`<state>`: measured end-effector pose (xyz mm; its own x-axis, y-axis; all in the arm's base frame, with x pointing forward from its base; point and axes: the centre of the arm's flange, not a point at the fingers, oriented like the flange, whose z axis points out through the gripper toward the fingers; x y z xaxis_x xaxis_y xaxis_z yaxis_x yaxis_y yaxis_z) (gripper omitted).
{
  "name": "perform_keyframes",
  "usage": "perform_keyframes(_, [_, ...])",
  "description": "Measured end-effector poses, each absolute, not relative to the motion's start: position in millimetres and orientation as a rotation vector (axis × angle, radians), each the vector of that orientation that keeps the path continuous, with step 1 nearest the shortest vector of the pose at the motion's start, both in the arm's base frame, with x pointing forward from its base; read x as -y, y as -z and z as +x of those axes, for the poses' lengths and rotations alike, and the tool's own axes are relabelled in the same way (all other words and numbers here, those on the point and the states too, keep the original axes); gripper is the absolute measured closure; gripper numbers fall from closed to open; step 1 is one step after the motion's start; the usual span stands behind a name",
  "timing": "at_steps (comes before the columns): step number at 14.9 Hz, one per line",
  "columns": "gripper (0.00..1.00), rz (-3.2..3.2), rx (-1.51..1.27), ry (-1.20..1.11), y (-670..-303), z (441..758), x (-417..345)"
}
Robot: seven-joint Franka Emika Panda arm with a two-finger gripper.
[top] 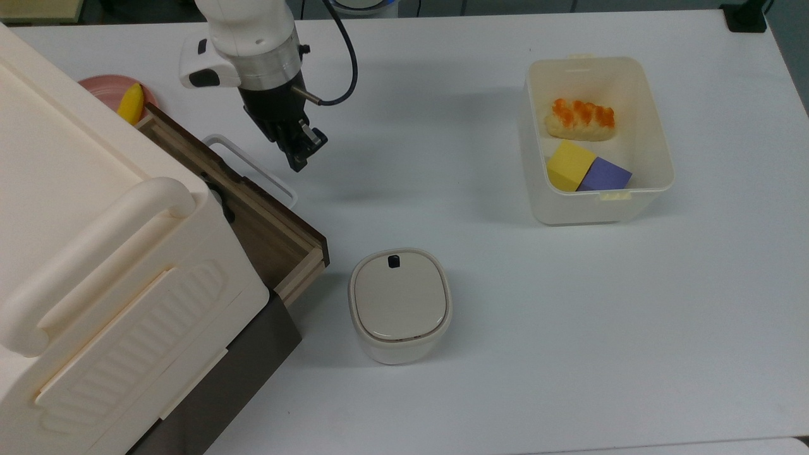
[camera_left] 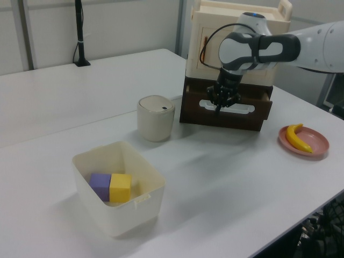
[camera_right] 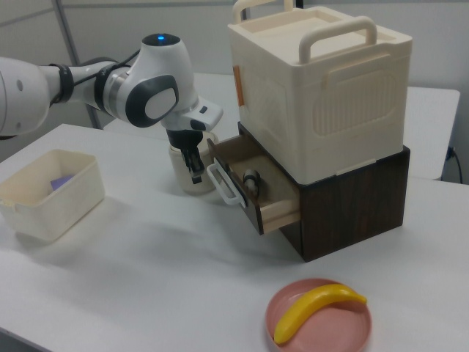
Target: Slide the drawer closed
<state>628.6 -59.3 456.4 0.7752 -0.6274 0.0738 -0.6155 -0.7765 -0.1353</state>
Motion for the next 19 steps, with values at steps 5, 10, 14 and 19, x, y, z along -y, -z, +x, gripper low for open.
perform_keyframes(5, [0.99,-2.855,-1.027,0.211,-447,634,68])
perform_keyframes(10, [0.99,-2.846,-1.048,0.240,-446,636,78])
perform_keyframes(14, [0.99,-2.834,-1.068,0.282,-444,639,88])
perform_keyframes(19, [0.99,-2.815,-1.109,0.337,-440,643,108])
